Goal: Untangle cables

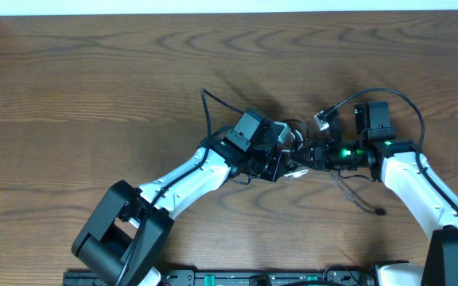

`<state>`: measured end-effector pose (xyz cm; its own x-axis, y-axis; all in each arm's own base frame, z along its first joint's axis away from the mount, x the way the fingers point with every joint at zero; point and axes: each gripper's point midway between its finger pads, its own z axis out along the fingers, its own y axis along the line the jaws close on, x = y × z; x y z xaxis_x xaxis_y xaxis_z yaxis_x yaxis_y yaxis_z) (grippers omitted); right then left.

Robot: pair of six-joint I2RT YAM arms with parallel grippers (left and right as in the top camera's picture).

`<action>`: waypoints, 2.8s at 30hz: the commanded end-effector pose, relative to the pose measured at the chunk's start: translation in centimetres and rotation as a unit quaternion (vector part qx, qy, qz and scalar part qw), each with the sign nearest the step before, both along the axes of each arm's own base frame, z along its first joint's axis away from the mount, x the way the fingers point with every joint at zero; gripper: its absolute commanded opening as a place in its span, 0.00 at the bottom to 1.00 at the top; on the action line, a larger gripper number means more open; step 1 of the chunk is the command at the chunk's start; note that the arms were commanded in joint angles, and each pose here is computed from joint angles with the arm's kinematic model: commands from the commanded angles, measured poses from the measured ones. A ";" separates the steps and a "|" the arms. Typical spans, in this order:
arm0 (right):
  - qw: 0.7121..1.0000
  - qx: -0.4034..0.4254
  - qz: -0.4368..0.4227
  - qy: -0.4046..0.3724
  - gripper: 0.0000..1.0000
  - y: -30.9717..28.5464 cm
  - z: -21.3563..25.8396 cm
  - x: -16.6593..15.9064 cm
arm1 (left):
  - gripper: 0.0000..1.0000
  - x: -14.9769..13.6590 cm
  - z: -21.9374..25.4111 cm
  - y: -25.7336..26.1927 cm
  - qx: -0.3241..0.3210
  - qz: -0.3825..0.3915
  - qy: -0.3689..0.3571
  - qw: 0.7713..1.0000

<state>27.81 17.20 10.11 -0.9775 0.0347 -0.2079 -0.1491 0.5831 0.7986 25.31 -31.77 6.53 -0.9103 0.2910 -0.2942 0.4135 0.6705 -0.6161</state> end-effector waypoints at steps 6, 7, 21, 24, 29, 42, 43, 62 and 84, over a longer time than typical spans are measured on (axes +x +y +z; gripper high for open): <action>0.999 -0.036 -0.009 -0.007 0.01 -0.7 -0.5 0.2 | 0.07 0.1 -0.7 0.8 0.002 0.003 0.008 1.000; 0.999 -0.043 -0.012 -0.006 0.01 -0.9 -0.7 0.3 | 0.08 0.2 -0.7 0.9 0.003 0.004 0.009 1.000; 0.969 -0.232 -0.079 0.017 0.02 -6.5 -5.5 0.2 | 0.07 0.7 -1.1 2.2 0.014 0.023 0.024 0.999; 0.967 -0.241 -0.081 0.022 0.01 -6.8 -6.4 -0.3 | 0.08 0.7 -1.1 2.2 0.014 0.023 0.024 0.999; 0.961 -0.261 -0.087 0.024 0.01 -7.6 -8.2 -1.2 | 0.07 0.7 -1.1 2.3 0.014 0.023 0.024 0.999; 0.959 -0.265 -0.094 0.021 0.01 -8.0 -10.3 -2.3 | 0.07 3.8 2.2 5.8 0.164 0.073 -0.010 0.984; 0.959 -0.265 -0.094 0.019 0.01 -8.0 -10.3 -2.3 | 0.08 4.0 2.7 6.0 0.174 0.075 -0.013 0.982; 0.982 -0.178 -0.063 0.012 0.01 -5.1 -8.8 -2.3 | 0.45 0.3 5.2 -1.9 0.080 -0.016 -0.027 0.996; 0.990 -0.123 -0.061 0.035 0.24 -6.6 -7.5 -3.1 | 0.38 0.2 0.8 -2.8 0.081 -0.032 0.011 0.996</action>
